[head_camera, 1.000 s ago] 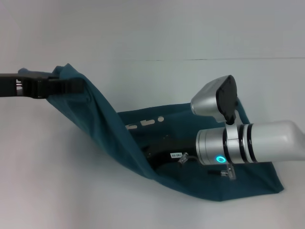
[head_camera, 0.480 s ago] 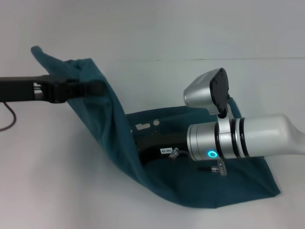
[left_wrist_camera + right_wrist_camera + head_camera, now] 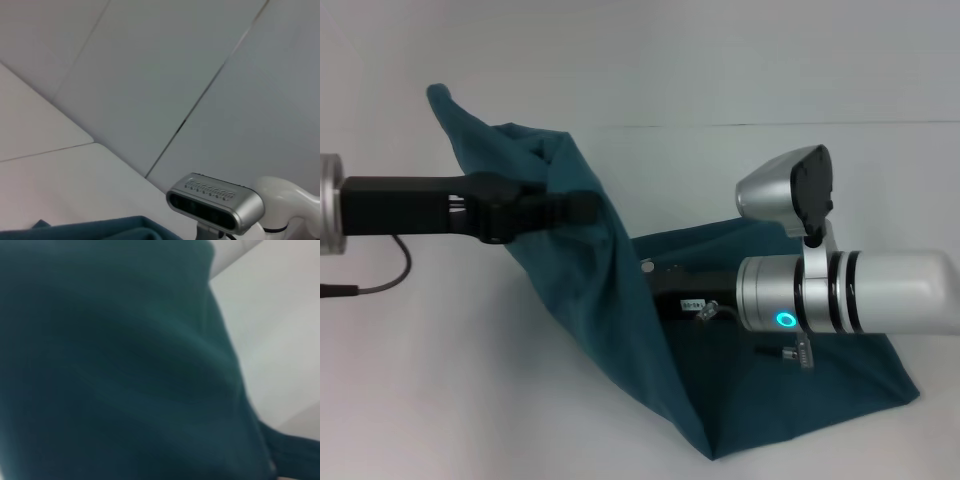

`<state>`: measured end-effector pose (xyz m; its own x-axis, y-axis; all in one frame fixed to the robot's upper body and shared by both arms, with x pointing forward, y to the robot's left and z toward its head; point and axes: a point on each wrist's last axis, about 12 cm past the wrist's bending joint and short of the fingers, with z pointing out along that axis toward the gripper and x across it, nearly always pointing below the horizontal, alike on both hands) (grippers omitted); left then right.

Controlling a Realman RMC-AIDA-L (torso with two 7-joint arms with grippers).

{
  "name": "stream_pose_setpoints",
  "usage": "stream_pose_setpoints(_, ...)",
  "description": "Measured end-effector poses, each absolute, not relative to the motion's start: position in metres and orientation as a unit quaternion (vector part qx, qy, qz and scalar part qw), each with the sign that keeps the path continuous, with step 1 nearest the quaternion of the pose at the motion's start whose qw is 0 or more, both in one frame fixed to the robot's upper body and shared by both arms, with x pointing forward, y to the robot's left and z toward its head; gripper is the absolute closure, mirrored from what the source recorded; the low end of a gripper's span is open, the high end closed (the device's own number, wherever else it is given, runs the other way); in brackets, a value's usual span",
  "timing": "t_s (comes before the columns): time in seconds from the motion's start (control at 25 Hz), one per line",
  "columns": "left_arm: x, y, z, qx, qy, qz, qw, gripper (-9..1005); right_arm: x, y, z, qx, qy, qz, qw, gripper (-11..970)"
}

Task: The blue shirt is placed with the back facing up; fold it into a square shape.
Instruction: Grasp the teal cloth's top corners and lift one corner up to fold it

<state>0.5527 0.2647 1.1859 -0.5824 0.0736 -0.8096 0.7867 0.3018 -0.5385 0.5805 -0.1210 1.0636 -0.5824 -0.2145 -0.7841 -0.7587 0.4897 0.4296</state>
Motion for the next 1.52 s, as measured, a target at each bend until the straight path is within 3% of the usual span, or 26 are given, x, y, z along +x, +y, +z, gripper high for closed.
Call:
stream_pose_setpoints(1.08, 0.566, 0.196, 1.164, 0.348, 0.704, -0.537, 0.308, 945, 0.575, -0.147, 1.052, -0.247, 0.799, 0.4, 0.375, 947)
stream_pose_setpoints(1.52, 0.572, 0.187, 1.158, 0.337, 0.709, -0.534, 0.312, 945, 0.577, -0.181, 1.047, -0.206, 0.815, 0.364, 0.402, 947)
